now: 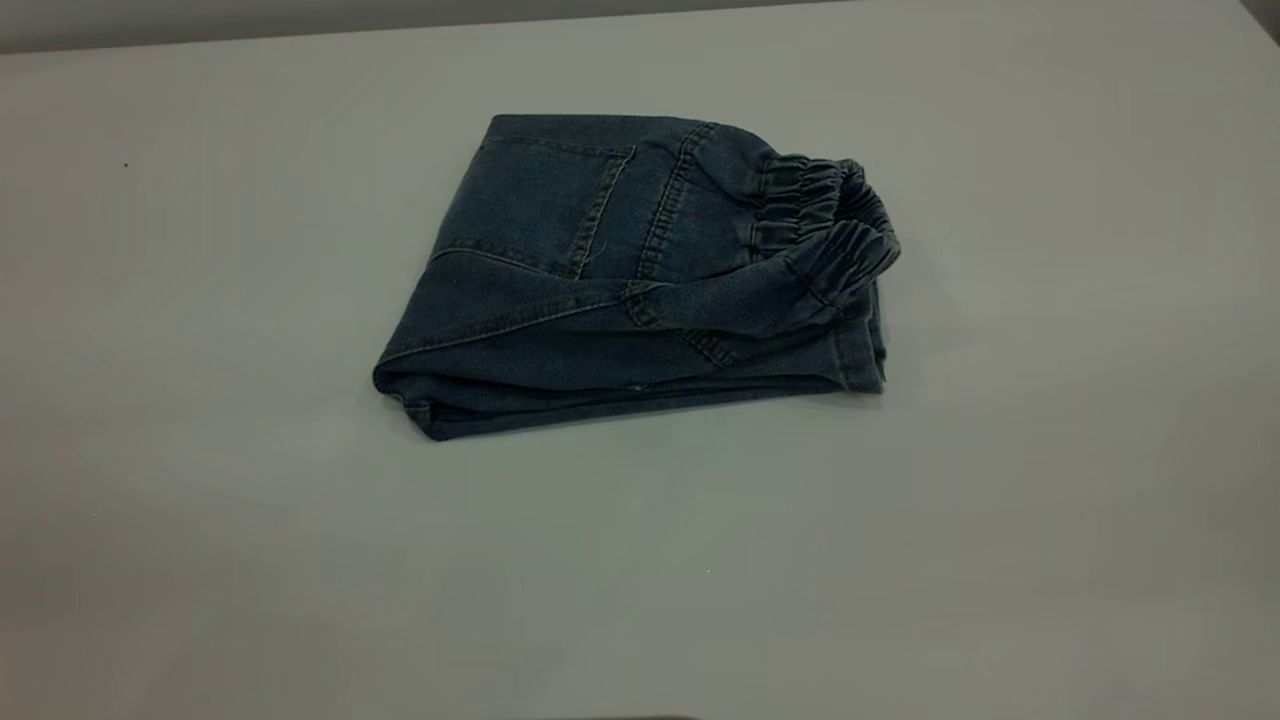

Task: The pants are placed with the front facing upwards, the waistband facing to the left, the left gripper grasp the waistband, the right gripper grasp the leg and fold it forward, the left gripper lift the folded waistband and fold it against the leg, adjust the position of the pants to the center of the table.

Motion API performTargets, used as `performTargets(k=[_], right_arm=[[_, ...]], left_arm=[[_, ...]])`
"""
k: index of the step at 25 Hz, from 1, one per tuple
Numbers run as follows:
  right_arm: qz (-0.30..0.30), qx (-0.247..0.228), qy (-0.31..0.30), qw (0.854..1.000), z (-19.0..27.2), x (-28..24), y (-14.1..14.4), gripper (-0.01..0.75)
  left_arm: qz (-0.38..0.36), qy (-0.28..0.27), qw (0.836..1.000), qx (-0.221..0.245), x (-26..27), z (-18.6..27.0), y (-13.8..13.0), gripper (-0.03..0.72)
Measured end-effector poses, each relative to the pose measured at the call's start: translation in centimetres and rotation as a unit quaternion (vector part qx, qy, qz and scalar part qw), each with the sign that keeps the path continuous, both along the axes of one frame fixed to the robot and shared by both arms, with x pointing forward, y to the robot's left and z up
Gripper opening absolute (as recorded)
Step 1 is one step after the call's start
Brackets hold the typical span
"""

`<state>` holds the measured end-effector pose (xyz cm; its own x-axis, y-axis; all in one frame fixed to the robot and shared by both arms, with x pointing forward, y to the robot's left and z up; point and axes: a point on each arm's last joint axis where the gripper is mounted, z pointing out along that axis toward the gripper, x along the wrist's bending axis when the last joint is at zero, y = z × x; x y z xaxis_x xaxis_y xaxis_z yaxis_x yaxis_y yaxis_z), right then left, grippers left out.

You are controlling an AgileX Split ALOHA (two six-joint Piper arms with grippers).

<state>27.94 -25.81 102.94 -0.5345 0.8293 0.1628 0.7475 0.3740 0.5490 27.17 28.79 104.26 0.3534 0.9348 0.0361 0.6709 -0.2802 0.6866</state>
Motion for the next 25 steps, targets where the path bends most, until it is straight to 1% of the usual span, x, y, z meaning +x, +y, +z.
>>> performTargets(k=[2,5,8,12,15,17,20,25], right_arm=[[-0.021,0.006,-0.007,1.0,0.1,-0.1,-0.2,0.478],[-0.093,0.012,-0.021,0.995,0.3,0.1,-1.0,0.478],[-0.169,0.02,-0.053,0.984,0.6,-0.3,-1.8,0.478],[-0.232,0.033,-0.114,0.965,0.9,-1.9,-2.3,0.478],[-0.255,0.04,-0.158,0.953,1.1,-3.1,-2.4,0.478],[-0.259,0.045,-0.182,0.947,1.1,-3.8,-2.4,0.478],[-0.257,0.049,-0.204,0.943,1.0,-4.5,-2.3,0.478],[-0.257,0.051,-0.208,0.942,1.0,-4.7,-2.3,0.478]], left_arm=[[0.0,0.0,1.0,0.0,0.0,0.0,0.0,0.57],[0.015,-0.006,1.0,-0.001,-0.1,0.0,0.1,0.57],[0.043,-0.019,0.999,-0.004,-0.5,0.1,0.4,0.57],[0.082,-0.048,0.995,-0.007,-1.3,0.3,0.7,0.57],[0.102,-0.07,0.992,-0.009,-2.0,0.3,0.8,0.57],[0.11,-0.084,0.99,-0.011,-2.4,0.3,0.8,0.57],[0.115,-0.105,0.988,-0.013,-3.0,0.4,0.8,0.57],[0.114,-0.138,0.984,-0.017,-4.2,0.3,0.8,0.57]])
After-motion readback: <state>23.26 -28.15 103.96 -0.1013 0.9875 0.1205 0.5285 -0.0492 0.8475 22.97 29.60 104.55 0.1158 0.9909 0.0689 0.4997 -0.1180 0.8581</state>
